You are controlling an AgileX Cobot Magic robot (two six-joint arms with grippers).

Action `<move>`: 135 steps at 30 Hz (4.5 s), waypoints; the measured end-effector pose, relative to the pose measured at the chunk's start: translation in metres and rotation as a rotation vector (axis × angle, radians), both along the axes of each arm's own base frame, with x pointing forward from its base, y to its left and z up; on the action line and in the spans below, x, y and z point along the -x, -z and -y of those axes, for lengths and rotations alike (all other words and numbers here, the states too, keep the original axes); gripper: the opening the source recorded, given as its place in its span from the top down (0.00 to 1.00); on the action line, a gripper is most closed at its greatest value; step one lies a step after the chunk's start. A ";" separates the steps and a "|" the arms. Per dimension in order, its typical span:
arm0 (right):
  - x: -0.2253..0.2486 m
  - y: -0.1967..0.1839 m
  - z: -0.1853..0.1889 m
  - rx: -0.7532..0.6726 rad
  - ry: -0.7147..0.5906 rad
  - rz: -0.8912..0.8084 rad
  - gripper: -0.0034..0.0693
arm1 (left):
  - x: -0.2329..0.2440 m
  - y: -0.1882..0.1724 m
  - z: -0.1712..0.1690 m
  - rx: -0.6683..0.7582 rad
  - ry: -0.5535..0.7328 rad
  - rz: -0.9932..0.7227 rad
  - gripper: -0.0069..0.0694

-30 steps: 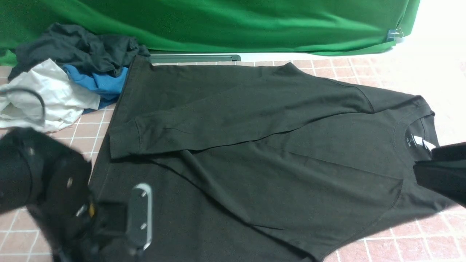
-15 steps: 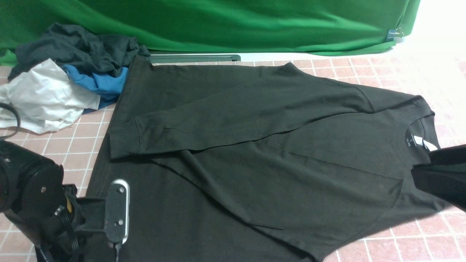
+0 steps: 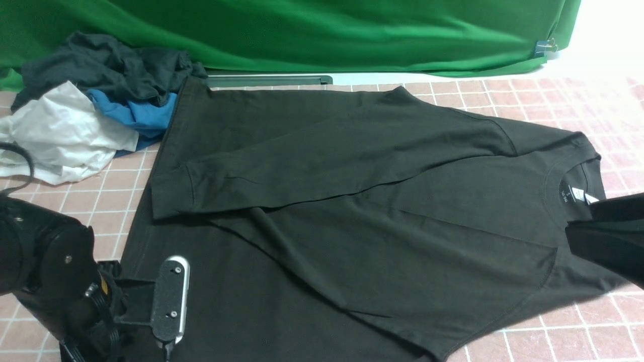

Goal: Fold a long-sleeved shirt over a pink coffee tablecloth.
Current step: 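Grasp the near edge of the shirt at its hem and shoulder corners, then fold the black garment in half by bringing its near edge over to the far edge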

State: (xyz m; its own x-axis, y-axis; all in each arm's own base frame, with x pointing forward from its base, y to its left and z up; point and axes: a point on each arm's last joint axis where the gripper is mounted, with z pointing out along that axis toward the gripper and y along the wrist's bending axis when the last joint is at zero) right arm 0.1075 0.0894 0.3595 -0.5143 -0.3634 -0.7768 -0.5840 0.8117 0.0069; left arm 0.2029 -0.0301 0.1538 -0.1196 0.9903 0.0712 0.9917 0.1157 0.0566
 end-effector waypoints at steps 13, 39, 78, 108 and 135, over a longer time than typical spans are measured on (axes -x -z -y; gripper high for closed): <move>0.000 0.000 0.000 -0.001 0.000 0.002 0.62 | -0.004 -0.001 -0.001 -0.009 0.022 0.040 0.83; -0.113 0.100 0.022 0.363 0.228 -0.473 0.62 | 0.018 -0.095 0.009 0.329 -0.545 0.344 0.87; -0.145 0.201 0.009 0.821 -0.596 -0.346 0.29 | 0.019 -0.103 0.013 0.413 -0.576 0.386 0.87; -0.121 0.165 0.003 0.740 -0.406 -0.393 0.91 | 0.023 -0.104 0.014 0.428 -0.588 0.362 0.87; -0.146 0.137 0.042 0.456 0.172 -0.419 0.92 | -0.038 -0.104 0.013 0.448 -0.720 0.579 0.87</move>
